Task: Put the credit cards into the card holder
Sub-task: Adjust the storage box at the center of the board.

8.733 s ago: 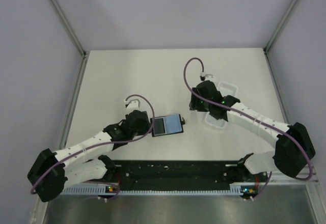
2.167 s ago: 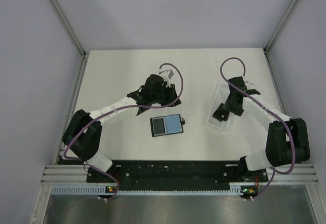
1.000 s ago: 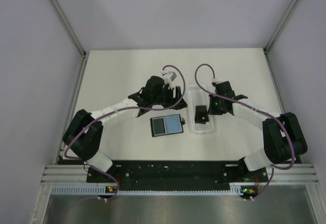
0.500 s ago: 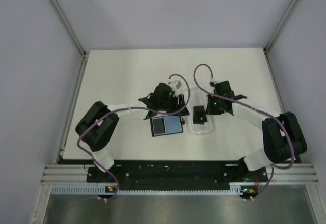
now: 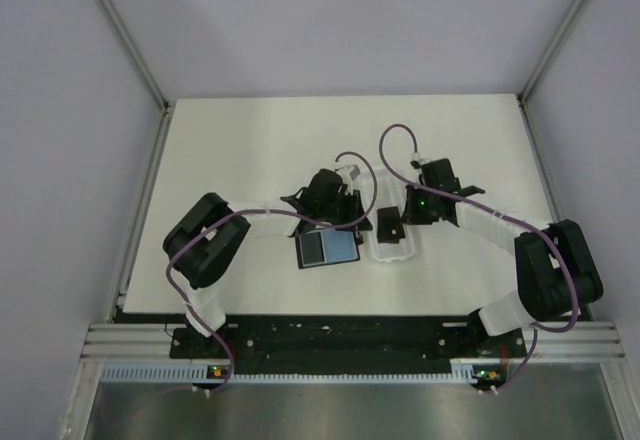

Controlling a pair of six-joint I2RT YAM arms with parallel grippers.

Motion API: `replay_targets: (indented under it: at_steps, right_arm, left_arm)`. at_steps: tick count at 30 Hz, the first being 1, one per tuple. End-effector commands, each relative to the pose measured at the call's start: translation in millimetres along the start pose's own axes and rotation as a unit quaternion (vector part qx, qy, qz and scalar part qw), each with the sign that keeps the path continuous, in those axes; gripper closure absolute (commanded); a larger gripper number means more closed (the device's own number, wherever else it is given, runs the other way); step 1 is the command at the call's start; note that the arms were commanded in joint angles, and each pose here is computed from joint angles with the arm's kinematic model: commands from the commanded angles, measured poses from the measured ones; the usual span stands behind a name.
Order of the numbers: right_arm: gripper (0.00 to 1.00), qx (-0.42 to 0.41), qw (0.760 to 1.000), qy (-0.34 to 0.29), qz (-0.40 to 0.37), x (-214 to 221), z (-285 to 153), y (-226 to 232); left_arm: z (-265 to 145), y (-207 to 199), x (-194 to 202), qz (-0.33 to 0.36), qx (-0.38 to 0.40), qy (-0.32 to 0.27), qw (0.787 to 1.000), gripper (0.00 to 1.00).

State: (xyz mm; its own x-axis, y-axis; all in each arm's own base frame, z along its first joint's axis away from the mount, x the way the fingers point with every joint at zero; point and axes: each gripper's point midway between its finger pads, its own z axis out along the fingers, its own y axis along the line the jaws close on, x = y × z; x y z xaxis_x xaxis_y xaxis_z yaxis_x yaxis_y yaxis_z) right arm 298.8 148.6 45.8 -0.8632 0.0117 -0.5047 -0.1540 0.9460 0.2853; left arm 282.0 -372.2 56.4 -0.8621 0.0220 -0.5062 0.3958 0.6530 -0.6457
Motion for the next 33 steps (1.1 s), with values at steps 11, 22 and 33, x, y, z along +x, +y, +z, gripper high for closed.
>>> replay_targets:
  at_steps: [11, 22, 33]
  right_arm:
    - [0.62, 0.003, 0.997, -0.078, -0.01, -34, -32, 10]
    - [0.58, -0.029, 0.991, -0.129, 0.006, -54, -64, 59]
    - [0.56, 0.119, 0.982, -0.147, 0.016, -59, -69, 32]
  left_arm:
    - [-1, -24, -20, 0.006, 0.045, -0.036, 0.998, 1.0]
    - [-5, -26, -16, -0.019, 0.045, -0.044, 0.998, 1.0]
    - [-14, -16, -21, -0.049, 0.001, -0.066, 0.997, 1.0]
